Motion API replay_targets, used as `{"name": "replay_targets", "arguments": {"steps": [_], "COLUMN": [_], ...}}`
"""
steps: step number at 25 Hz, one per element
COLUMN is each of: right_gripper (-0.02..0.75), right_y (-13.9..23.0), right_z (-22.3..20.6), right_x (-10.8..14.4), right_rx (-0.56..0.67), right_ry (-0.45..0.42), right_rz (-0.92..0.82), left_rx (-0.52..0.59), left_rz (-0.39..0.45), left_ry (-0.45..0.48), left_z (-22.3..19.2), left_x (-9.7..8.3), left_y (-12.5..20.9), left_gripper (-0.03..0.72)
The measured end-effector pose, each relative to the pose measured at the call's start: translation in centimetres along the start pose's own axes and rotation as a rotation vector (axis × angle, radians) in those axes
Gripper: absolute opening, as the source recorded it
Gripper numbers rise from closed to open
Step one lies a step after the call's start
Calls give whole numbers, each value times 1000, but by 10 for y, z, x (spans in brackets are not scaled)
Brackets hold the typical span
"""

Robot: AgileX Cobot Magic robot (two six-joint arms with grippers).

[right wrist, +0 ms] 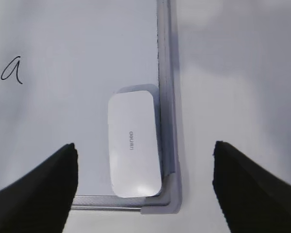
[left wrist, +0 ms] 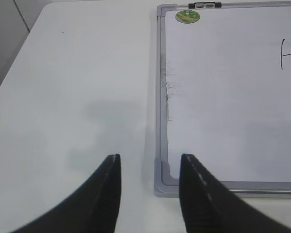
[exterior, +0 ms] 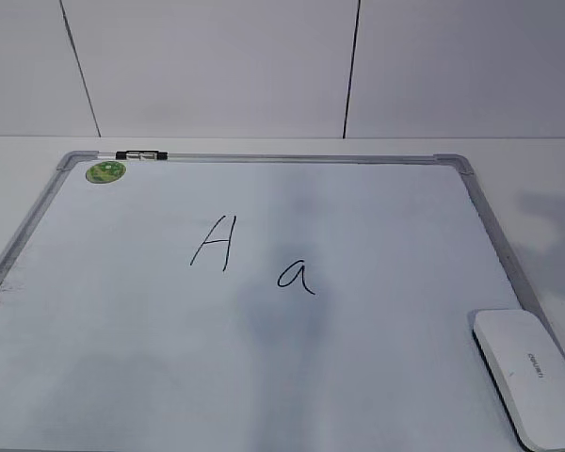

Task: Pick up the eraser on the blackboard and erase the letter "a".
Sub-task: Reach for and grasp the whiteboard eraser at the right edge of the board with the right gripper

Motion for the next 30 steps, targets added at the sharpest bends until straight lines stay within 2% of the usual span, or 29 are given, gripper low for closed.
{"name": "replay_targets", "arguments": {"steps": [6, 9, 14, 22, 25, 30], "right_gripper": [667, 664, 636, 633, 633, 661], "right_y": [-8, -7, -7, 10, 13, 13], "right_z": [-29, -40, -54, -85, -93, -110], "right_x": [6, 11, 11, 12, 12, 23], "right_rx": [195, 253, 313, 543, 581, 609], "right_ry": [-78, -114, -130, -171, -191, -295], "right_rz": [-48, -77, -79, -30, -5, 30], "left_rx": [0, 0, 0, 0, 0, 0], "left_rz": [0, 0, 0, 0, 0, 0], "left_ry": [0, 0, 0, 0, 0, 0], "left_z": [0, 0, 0, 0, 0, 0], "left_x": [0, 0, 0, 0, 0, 0], "left_y": [0, 0, 0, 0, 0, 0], "left_gripper": [307, 307, 307, 307, 307, 307]}}
Point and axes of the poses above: a point on each arm's last joint axis where the gripper is mounted, z pointing back along that axis away from the gripper, x along the wrist's bending axis when the last joint is at zero, y = z × x, the point moved 5 cm from there along -z, pointing out along that axis toward the gripper, and after that the axes turned 10 degrees about z, right-handed, at the moved point
